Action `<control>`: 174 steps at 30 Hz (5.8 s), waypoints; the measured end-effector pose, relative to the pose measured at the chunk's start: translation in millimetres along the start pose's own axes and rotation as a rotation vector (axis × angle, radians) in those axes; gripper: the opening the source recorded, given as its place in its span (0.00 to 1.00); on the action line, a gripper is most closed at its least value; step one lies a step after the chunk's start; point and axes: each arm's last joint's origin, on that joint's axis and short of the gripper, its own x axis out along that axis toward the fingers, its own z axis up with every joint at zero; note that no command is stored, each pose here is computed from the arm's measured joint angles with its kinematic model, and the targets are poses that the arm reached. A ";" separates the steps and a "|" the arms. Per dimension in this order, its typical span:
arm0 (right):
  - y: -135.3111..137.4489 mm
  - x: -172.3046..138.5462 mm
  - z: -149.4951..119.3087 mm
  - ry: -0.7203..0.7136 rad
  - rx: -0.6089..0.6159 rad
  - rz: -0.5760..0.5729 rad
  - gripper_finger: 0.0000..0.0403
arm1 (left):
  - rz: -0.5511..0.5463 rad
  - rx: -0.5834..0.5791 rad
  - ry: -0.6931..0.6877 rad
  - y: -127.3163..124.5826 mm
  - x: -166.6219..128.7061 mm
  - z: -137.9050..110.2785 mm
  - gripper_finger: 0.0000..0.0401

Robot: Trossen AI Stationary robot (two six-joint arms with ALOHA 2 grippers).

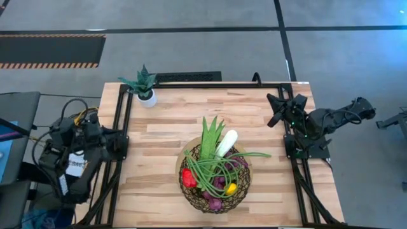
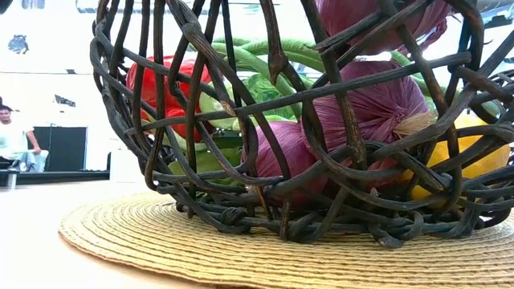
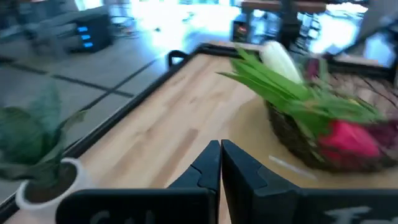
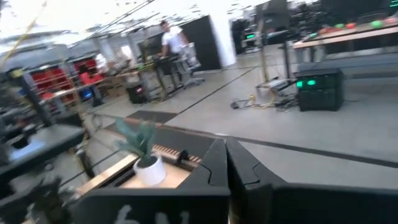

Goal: Build produce basket
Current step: Return to Home Position

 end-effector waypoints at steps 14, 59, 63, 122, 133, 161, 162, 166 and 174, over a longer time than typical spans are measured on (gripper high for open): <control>26.2 18.4 5.1 -0.054 0.034 -0.148 0.00 | -0.090 0.114 0.085 53.3 -26.0 -11.2 0.00; -105.4 -21.9 -40.3 -0.146 -0.024 0.142 0.00 | -0.300 -0.310 -0.507 61.3 113.6 -21.2 0.00; -106.6 -19.6 -53.6 -0.065 -0.043 0.136 0.00 | -0.284 -0.324 -0.524 59.9 125.3 -32.4 0.00; -100.1 -0.9 -150.7 0.166 -0.109 0.448 0.00 | -0.284 -0.204 -0.219 31.8 163.2 -70.2 0.00; -103.5 -1.5 -157.3 0.238 -0.138 0.412 0.00 | -0.278 -0.176 -0.165 33.3 164.9 -75.5 0.00; -102.9 -2.3 -158.3 0.243 -0.144 0.418 0.07 | -0.211 -0.194 -0.044 35.0 166.8 -87.5 0.00; -102.9 -2.3 -158.4 0.243 -0.144 0.418 0.07 | -0.209 -0.204 -0.023 35.1 167.0 -89.4 0.00; -102.9 -2.2 -158.3 0.242 -0.143 0.416 0.07 | -0.193 -0.264 0.066 35.6 167.1 -97.5 0.00; -102.9 -2.2 -158.3 0.241 -0.142 0.417 0.06 | -0.198 -0.007 0.069 35.8 167.0 -100.2 0.00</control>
